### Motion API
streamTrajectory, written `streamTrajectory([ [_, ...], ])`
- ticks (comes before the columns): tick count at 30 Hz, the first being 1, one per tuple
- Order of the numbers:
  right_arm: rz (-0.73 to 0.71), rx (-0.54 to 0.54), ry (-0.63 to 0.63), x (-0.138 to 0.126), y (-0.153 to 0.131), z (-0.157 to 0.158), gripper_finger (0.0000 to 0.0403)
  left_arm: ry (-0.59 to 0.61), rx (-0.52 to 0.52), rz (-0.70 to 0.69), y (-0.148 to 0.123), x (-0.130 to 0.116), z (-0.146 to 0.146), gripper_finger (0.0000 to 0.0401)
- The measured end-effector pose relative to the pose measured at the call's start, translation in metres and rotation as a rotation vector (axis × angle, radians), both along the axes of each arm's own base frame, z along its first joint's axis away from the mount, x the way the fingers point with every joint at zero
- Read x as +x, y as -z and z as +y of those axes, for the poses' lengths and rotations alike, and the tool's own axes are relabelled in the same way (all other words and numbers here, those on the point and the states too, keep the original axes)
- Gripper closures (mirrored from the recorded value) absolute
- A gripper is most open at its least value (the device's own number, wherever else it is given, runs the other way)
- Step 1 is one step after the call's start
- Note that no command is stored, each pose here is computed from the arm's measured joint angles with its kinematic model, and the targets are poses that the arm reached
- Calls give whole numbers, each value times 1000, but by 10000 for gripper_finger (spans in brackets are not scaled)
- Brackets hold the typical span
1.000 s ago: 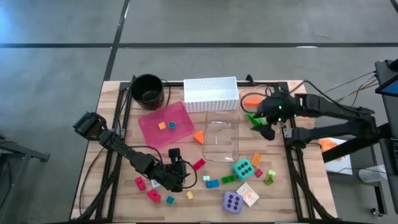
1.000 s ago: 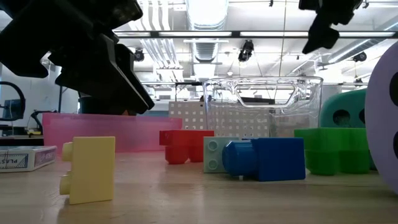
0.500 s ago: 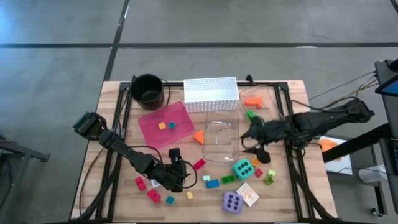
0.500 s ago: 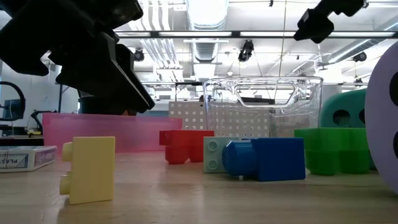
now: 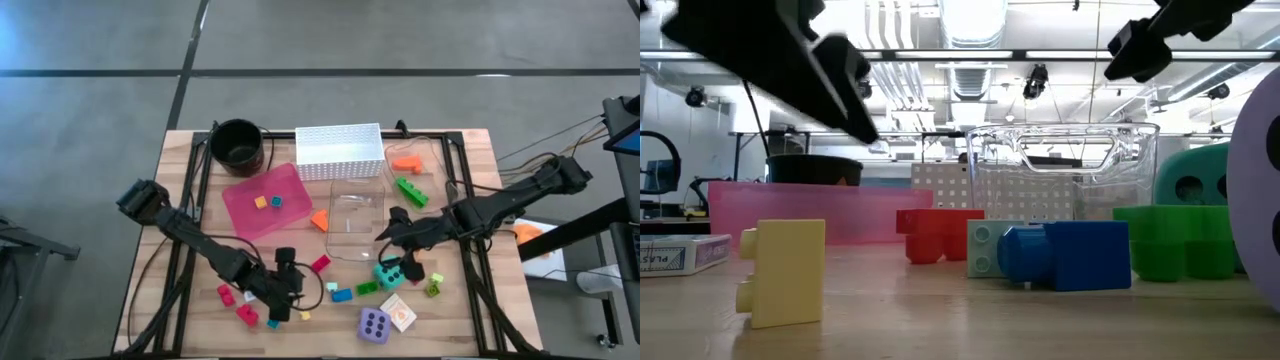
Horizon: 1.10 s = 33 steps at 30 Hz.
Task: Pick & Place Toys
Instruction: Put the small blue game piece into the red bin
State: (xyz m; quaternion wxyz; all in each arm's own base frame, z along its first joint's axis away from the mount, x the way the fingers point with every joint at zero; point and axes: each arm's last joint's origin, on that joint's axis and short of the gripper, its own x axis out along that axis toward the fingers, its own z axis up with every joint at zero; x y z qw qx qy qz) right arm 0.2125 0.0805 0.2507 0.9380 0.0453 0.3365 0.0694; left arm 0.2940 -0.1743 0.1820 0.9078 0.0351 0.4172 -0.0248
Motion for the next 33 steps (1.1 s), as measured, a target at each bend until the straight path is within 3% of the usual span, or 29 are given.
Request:
streamTrajectory([
  [4, 7, -2, -3, 2, 0, 1, 97, 26, -30, 38, -13, 2, -6, 159],
  [9, 11, -3, -2, 1, 0, 1, 97, 116, -188, 70, -22, 3, -16, 159],
  [13, 11, -3, -2, 1, 0, 1, 97, -3, -380, 102, -23, 4, -19, 159],
  [16, 11, -3, -2, 1, 0, 1, 97, -92, -440, 140, -19, 1, -19, 159],
  [26, 9, -2, -2, 1, 0, 1, 97, -103, -430, 184, -15, -1, -18, 159],
  [33, 9, -2, -2, 1, 0, 1, 97, 179, -331, 170, -16, -12, -36, 159],
])
